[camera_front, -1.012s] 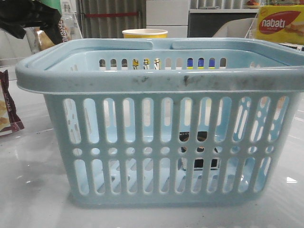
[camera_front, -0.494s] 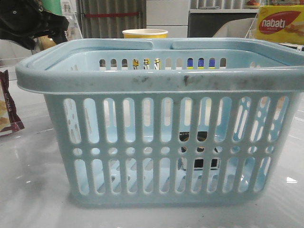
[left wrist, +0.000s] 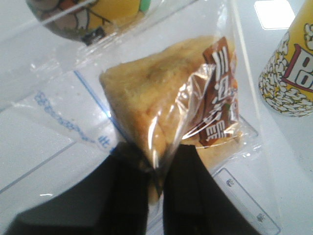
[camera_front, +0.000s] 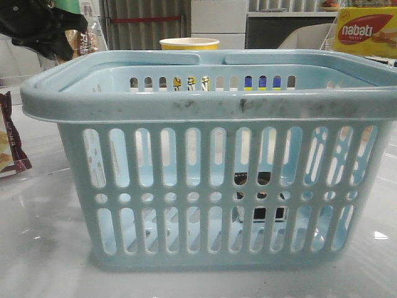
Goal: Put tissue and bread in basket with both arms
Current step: 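Grasp the packaged bread bun with the left gripper and lift it, then carry the bread bun over the basket and release it inside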
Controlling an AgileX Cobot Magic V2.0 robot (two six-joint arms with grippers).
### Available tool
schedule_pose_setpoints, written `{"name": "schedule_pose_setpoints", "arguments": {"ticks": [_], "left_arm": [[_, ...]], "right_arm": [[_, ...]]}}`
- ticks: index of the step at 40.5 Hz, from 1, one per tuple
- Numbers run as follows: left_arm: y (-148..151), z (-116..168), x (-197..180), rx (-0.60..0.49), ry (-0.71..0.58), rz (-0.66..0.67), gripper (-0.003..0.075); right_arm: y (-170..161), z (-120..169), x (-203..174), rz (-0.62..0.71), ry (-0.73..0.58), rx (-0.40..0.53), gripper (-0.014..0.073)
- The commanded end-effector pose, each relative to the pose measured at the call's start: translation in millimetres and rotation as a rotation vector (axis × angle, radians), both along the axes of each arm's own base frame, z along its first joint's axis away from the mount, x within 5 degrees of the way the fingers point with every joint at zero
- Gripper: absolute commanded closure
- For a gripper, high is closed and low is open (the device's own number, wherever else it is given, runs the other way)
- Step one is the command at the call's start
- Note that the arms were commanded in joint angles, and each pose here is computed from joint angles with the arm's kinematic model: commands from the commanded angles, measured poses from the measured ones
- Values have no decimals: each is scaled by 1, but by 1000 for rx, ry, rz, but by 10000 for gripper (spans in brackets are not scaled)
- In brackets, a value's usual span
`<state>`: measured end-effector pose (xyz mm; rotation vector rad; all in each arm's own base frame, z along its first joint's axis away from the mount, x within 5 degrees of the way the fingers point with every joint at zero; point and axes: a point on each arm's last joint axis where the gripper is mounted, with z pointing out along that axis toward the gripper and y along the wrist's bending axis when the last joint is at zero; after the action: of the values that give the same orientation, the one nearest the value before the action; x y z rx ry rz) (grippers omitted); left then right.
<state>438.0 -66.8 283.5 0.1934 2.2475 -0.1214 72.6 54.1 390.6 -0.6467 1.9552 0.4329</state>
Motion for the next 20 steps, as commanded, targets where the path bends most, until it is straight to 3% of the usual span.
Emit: {"name": "schedule_pose_setpoints", "arguments": {"ticks": [1,13,20], "left_arm": [[4,69,-18,-42,-214,15,627],[5,130,-68,-58,-283,-10,627],[-23,158,-111,-25,-285,-148,627]], "right_arm": [[1,14,1,-7,-84,61,74],[1,14,1,-7,-84,61,74],[1,14,1,-7,-84,61,74]]}}
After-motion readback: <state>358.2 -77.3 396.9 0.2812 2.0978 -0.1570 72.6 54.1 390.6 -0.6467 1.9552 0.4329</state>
